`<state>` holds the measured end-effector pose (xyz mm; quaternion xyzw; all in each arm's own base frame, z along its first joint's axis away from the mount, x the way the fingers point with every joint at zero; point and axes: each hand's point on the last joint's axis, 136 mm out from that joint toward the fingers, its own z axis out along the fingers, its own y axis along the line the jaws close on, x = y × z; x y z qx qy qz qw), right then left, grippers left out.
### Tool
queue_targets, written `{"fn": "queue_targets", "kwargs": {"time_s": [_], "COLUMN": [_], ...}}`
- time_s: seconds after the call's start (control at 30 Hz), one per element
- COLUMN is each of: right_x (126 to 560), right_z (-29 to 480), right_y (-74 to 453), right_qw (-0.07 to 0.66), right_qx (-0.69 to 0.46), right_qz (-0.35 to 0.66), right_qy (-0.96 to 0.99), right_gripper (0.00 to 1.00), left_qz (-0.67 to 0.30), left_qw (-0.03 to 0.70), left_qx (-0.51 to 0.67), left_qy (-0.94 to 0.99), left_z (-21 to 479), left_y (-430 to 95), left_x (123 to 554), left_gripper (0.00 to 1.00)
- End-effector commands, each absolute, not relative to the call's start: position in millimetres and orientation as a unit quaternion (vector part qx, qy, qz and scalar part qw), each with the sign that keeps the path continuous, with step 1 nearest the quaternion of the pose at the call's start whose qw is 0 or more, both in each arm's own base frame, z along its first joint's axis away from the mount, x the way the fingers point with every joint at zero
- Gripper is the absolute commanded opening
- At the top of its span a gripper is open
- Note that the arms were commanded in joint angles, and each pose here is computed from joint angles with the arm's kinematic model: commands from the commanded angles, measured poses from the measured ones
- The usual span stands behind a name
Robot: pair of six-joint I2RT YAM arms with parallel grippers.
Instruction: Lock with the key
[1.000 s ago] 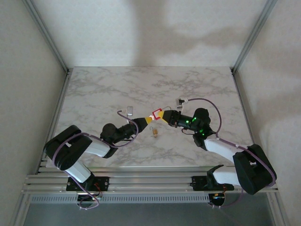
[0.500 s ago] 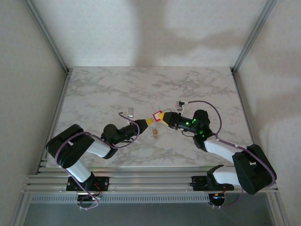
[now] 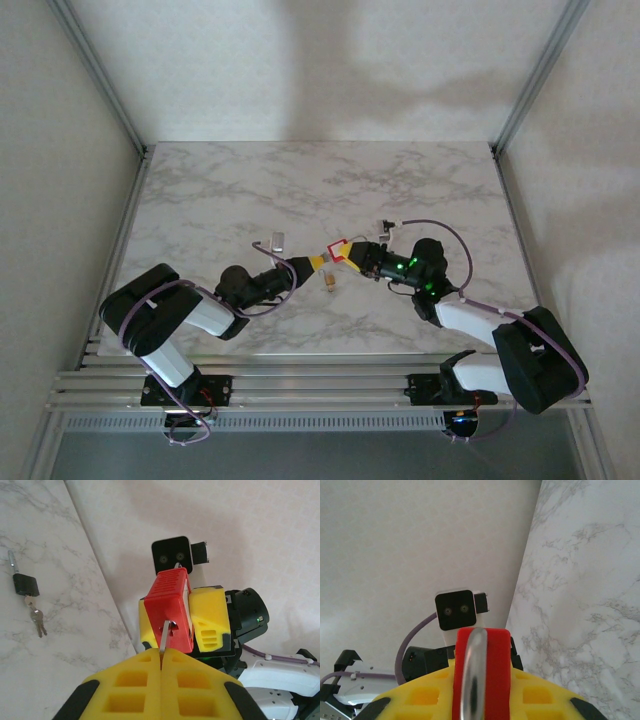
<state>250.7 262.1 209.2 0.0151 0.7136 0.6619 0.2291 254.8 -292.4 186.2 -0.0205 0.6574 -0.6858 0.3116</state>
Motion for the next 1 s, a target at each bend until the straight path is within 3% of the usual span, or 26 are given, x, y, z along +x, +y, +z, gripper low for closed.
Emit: {"fn": "queue_targets", "kwargs": {"time_s": [0.0,0.13,0.17,0.2,0.3,0.43,0.97], "right_x": [279,277,277,277,277,274,277], "right_z": [249,252,253,253,252,250,251], "right_y": [235,240,241,241,242,249,269], "right_qw": [0.336,0.323,0.321,0.319,0.316,0.294,0.234], "right_qx": [0.04,0.027,0.024,0.023,0.022,0.009,-0.021], "right_qz": [0.666,0.677,0.679,0.68,0.681,0.685,0.701], "right_qy": [0.665,0.661,0.66,0.66,0.661,0.667,0.674], "right_gripper": [0.0,0.0,0.0,0.0,0.0,0.0,0.0], "left_qz": [-0.72,-0.727,-0.729,-0.731,-0.732,-0.734,-0.719], "left_qw": [0.394,0.385,0.381,0.379,0.379,0.378,0.372], "left_qx": [-0.019,-0.01,-0.005,-0.001,0.003,0.017,0.041], "left_qy": [0.57,0.569,0.568,0.567,0.566,0.564,0.586], "left_z": [234,236,238,239,240,246,252], "left_y": [-265,-270,-272,-273,-274,-277,-289], "left_x": [255,255,255,254,254,254,269], "left_gripper": [0.0,0.01,0.15,0.23,0.38,0.48,0.51]}}
